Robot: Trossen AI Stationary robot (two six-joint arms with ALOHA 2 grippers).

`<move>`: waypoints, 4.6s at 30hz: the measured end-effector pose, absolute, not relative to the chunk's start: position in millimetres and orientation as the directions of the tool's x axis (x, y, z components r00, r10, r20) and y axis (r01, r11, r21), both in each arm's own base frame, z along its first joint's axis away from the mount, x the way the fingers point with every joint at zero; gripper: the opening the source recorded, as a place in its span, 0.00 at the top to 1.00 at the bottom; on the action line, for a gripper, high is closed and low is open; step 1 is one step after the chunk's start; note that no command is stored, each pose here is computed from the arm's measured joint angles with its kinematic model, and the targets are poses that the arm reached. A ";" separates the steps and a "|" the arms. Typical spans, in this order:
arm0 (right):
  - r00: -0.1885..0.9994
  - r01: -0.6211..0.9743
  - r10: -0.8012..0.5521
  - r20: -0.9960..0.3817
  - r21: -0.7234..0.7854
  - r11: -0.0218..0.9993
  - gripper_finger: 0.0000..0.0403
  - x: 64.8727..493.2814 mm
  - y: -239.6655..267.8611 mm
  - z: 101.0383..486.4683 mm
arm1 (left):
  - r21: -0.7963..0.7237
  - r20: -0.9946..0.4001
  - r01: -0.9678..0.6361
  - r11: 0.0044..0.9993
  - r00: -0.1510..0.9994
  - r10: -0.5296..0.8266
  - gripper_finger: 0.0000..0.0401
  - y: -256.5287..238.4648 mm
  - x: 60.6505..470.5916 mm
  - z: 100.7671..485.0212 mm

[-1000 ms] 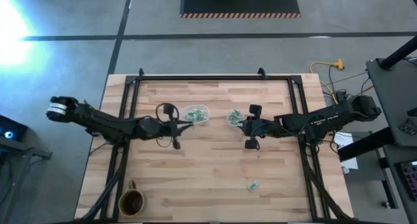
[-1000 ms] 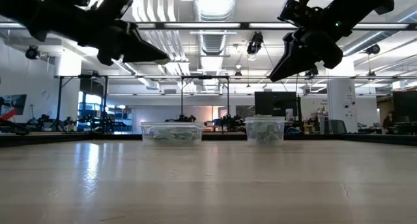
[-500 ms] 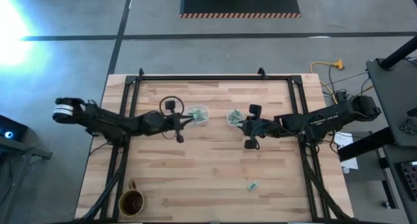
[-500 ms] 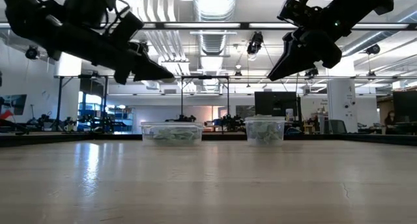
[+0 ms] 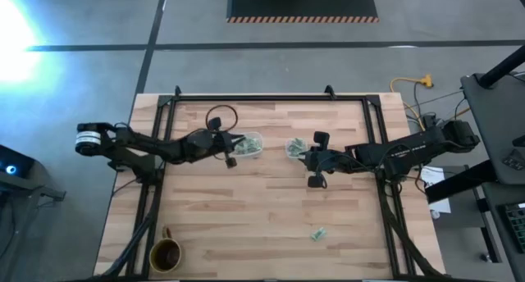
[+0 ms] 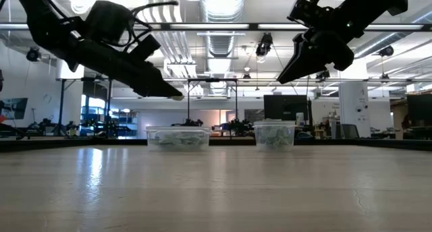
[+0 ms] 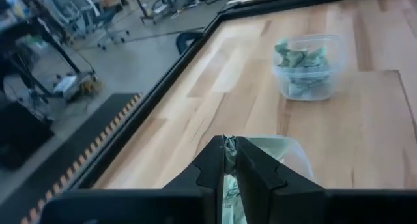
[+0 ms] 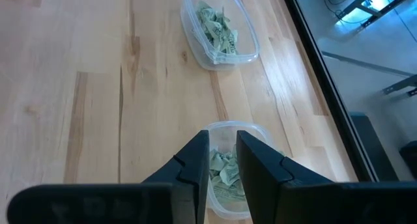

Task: Pick and place Stevia / Truvia into bins
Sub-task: Put the left stevia packet into the transparent oval container, then put the stevia packet into the transparent square container

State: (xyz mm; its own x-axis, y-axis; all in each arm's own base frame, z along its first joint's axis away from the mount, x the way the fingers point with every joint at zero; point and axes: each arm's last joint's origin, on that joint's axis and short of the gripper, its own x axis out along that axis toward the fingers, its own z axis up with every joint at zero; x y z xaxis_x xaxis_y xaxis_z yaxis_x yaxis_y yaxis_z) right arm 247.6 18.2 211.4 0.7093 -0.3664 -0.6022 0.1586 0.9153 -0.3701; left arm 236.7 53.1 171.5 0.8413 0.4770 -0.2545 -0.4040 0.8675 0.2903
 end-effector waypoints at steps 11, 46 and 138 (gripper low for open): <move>0.710 0.159 -0.366 -0.602 -0.370 0.915 0.83 247.6 18.2 211.5 | 0.190 -0.316 -0.433 0.881 0.823 0.472 0.96 67.5 238.5 157.8; 0.702 0.157 -0.368 -0.610 -0.371 0.915 0.83 245.8 17.9 207.5 | 0.215 -0.340 -0.477 0.852 0.782 0.523 0.73 72.3 247.7 151.3; 0.738 -0.372 0.405 -0.539 0.176 0.911 0.83 180.2 151.6 115.0 | 0.213 -0.345 -0.380 0.900 0.833 0.433 0.73 45.1 244.3 154.7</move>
